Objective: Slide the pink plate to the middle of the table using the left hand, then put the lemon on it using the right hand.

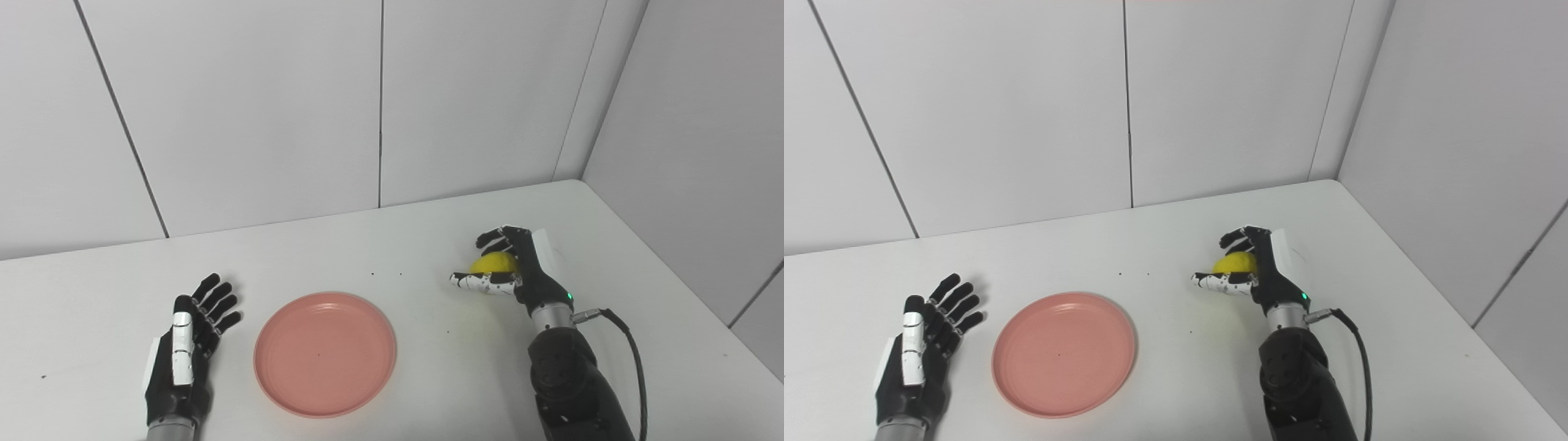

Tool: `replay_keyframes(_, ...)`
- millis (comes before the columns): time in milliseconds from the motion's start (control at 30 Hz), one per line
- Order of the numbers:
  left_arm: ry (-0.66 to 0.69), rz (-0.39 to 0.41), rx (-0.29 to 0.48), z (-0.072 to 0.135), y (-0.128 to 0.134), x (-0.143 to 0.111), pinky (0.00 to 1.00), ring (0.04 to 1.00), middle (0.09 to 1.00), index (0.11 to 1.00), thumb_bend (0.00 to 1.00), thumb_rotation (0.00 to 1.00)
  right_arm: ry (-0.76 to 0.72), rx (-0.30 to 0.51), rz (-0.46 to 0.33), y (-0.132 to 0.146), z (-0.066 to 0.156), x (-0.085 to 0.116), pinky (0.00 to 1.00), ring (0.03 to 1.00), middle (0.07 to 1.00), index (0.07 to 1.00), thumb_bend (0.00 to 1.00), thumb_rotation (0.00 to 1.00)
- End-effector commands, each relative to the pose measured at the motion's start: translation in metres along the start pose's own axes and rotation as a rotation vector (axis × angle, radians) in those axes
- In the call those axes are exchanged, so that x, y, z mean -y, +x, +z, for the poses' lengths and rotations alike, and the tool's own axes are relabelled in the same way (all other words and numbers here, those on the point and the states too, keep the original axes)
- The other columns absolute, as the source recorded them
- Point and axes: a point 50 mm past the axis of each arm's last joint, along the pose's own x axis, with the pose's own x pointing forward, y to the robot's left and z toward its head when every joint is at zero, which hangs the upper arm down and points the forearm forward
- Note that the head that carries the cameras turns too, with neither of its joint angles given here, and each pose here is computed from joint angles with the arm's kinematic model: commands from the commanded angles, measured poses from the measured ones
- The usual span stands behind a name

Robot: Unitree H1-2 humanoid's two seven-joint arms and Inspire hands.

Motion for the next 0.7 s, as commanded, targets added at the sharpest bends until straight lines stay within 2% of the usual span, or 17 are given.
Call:
replay_keyframes(0, 0.020, -0.016, 0.057, 0.015, 0.005, 0.009, 0.80, 0.847, 0.852, 0.832, 0.68, 1.00, 0.019, 0.137, -0.028, 0.004, 0.028, 0.009, 0.37, 0.420, 0.462, 0.529, 0.52, 0.00)
replay_keyframes(133, 0.025, -0.025, 0.062, 0.020, 0.003, 0.016, 0.83, 0.863, 0.866, 0.851, 0.66, 1.00, 0.016, 0.214, 0.005, 0.002, 0.041, 0.001, 0.35, 0.407, 0.475, 0.534, 0.52, 0.00)
replay_keyframes(333, 0.017, -0.021, 0.069, 0.024, -0.001, 0.027, 0.87, 0.890, 0.888, 0.876, 0.61, 1.00, 0.047, 0.275, 0.101, -0.002, 0.057, -0.014, 0.36, 0.407, 0.480, 0.533, 0.52, 0.00)
replay_keyframes(433, 0.032, -0.016, 0.068, 0.024, -0.003, 0.031, 0.90, 0.895, 0.890, 0.879, 0.62, 1.00, 0.070, 0.288, 0.149, -0.004, 0.067, -0.023, 0.33, 0.394, 0.469, 0.541, 0.51, 0.00)
replay_keyframes(533, 0.058, -0.016, 0.069, 0.023, -0.004, 0.034, 0.92, 0.901, 0.895, 0.887, 0.63, 1.00, 0.085, 0.337, 0.204, -0.005, 0.076, -0.035, 0.32, 0.388, 0.468, 0.546, 0.51, 0.00)
replay_keyframes(667, 0.060, -0.012, 0.071, 0.022, -0.005, 0.038, 0.94, 0.910, 0.903, 0.895, 0.63, 1.00, 0.055, 0.370, 0.262, -0.009, 0.090, -0.055, 0.34, 0.394, 0.467, 0.544, 0.51, 0.00)
